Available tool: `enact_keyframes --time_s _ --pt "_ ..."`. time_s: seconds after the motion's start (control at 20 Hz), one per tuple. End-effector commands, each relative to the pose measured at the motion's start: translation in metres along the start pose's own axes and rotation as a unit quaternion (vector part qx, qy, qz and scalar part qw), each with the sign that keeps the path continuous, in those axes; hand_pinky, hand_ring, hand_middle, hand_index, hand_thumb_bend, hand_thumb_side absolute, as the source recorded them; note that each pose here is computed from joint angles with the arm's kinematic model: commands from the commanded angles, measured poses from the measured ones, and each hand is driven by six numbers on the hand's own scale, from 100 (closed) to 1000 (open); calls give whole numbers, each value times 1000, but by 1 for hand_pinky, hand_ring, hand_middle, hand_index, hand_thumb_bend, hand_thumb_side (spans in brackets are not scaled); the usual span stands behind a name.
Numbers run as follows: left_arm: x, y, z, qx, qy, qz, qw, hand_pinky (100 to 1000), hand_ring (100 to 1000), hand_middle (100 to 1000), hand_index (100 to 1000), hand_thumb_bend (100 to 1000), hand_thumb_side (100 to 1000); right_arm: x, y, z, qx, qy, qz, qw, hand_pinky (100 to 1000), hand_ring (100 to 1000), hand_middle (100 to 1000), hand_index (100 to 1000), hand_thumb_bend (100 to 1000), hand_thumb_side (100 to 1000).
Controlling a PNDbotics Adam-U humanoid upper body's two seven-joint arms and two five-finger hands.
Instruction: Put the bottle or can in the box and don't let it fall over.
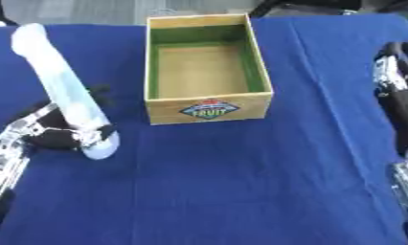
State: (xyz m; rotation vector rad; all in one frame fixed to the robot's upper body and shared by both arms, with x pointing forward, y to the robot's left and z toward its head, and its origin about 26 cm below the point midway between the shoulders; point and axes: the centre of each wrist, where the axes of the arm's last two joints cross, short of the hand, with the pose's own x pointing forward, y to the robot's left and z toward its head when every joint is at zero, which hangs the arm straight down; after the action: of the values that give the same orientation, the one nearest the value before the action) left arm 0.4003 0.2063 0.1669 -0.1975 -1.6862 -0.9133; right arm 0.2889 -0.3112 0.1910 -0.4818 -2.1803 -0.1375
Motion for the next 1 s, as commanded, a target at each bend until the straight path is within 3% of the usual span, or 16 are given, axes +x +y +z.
enact_keyframes --time_s 0.05,0.35,0.45,0.6,0.7,0.75,1.0 --pt "8 3 -2 7 -10 -2 1000 1000 1000 1000 600 100 100 9 -1 -4 -1 -17 -2 1000 1000 991 1000 968 100 470" --pt "7 2 -3 13 -9 0 1000 1000 1000 1000 494 100 118 9 -1 -4 -3 -16 -3 1000 1000 990 1000 967 100 470" --pt "8 2 -3 12 -11 0 1000 1000 1000 1000 440 100 228 9 -1 -4 -4 -15 -2 1000 1000 990 1000 967 100 470" --pt "11 3 -3 14 -18 0 1000 1000 1000 1000 428 100 236 9 -2 -4 -5 -14 -2 1000 1000 989 1000 967 100 470" --pt "15 5 -2 21 -24 1 999 1000 1000 1000 424 100 327 9 -2 -4 -6 -14 -3 1000 1000 989 1000 964 100 470" --pt "17 6 -1 24 -28 2 999 1000 1000 1000 422 100 269 9 -2 -4 -7 -14 -3 1000 1000 989 1000 964 100 470" --pt "38 14 2 48 -60 -5 997 1000 1000 1000 395 100 274 9 -2 -5 -9 -14 -4 1000 1000 988 1000 963 100 470"
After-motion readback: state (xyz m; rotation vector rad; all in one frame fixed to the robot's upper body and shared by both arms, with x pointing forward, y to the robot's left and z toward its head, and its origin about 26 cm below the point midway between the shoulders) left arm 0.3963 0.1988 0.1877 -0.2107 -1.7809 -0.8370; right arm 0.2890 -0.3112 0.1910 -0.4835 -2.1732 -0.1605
